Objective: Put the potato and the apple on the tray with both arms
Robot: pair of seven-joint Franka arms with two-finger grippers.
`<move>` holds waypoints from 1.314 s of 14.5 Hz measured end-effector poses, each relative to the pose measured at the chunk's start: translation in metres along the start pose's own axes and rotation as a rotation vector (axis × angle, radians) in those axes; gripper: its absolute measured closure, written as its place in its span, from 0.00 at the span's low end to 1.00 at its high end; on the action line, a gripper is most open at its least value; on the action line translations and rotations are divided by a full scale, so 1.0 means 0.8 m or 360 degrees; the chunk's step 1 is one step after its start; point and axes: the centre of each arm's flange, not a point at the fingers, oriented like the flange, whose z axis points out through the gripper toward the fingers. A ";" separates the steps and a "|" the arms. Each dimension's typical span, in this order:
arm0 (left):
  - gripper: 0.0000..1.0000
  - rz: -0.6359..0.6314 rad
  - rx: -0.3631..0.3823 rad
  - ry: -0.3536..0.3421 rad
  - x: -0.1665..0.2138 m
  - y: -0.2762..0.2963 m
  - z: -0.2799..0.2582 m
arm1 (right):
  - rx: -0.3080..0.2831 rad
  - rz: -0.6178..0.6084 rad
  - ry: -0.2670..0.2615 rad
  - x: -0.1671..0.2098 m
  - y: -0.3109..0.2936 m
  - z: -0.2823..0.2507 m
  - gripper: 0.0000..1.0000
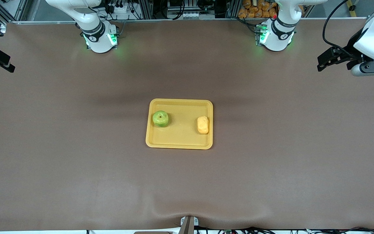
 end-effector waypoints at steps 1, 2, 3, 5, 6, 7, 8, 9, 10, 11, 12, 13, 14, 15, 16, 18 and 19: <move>0.00 0.0017 0.0000 -0.0001 0.000 -0.001 0.000 | 0.0000 0.0001 0.0001 0.000 0.000 0.000 0.00; 0.00 0.0037 0.0000 -0.0002 0.000 -0.003 0.000 | 0.0000 0.0001 0.0002 0.000 0.000 0.000 0.00; 0.00 0.0056 -0.0001 -0.0003 0.001 -0.005 0.000 | 0.0000 0.0001 0.0002 0.000 0.000 0.000 0.00; 0.00 0.0076 -0.0002 -0.0004 0.001 -0.009 0.000 | 0.0000 0.0001 0.0002 0.000 0.000 0.000 0.00; 0.00 0.0078 -0.0001 -0.0007 0.001 -0.010 0.001 | 0.0000 0.0000 0.0001 0.000 0.000 0.000 0.00; 0.00 0.0078 -0.0001 -0.0009 0.001 -0.010 0.001 | 0.0000 0.0000 0.0001 0.000 0.000 0.000 0.00; 0.00 0.0078 -0.0001 -0.0010 0.001 -0.010 0.001 | 0.0000 0.0000 0.0001 0.000 0.000 0.000 0.00; 0.00 0.0078 -0.0001 -0.0012 0.001 -0.010 0.001 | 0.0000 0.0000 0.0000 0.000 0.000 0.000 0.00; 0.00 0.0078 -0.0001 -0.0012 0.001 -0.010 0.001 | 0.0000 0.0000 0.0000 0.000 0.000 0.000 0.00; 0.00 0.0078 -0.0001 -0.0012 0.001 -0.010 0.001 | 0.0000 0.0000 0.0000 0.000 0.000 0.000 0.00; 0.00 0.0078 -0.0001 -0.0013 0.001 -0.010 0.002 | 0.0000 0.0000 0.0000 0.000 0.000 0.000 0.00; 0.00 0.0078 -0.0001 -0.0014 0.001 -0.010 0.002 | 0.0000 0.0000 -0.0001 0.000 0.000 0.001 0.00; 0.00 0.0078 -0.0001 -0.0013 0.002 -0.010 0.002 | 0.0000 0.0000 -0.0002 0.001 0.000 0.001 0.00; 0.00 0.0077 -0.0001 -0.0012 0.002 -0.011 0.001 | 0.0000 -0.0001 -0.0003 0.001 0.000 0.001 0.00; 0.00 0.0075 -0.0002 -0.0011 0.002 -0.011 0.001 | 0.0000 -0.0001 -0.0004 0.001 0.000 0.002 0.00; 0.00 0.0071 -0.0002 -0.0012 0.004 -0.013 0.001 | 0.0000 -0.0002 -0.0005 0.002 -0.001 0.002 0.00; 0.00 0.0070 -0.0003 -0.0013 0.005 -0.013 0.002 | 0.0000 -0.0002 -0.0005 0.002 -0.001 0.002 0.00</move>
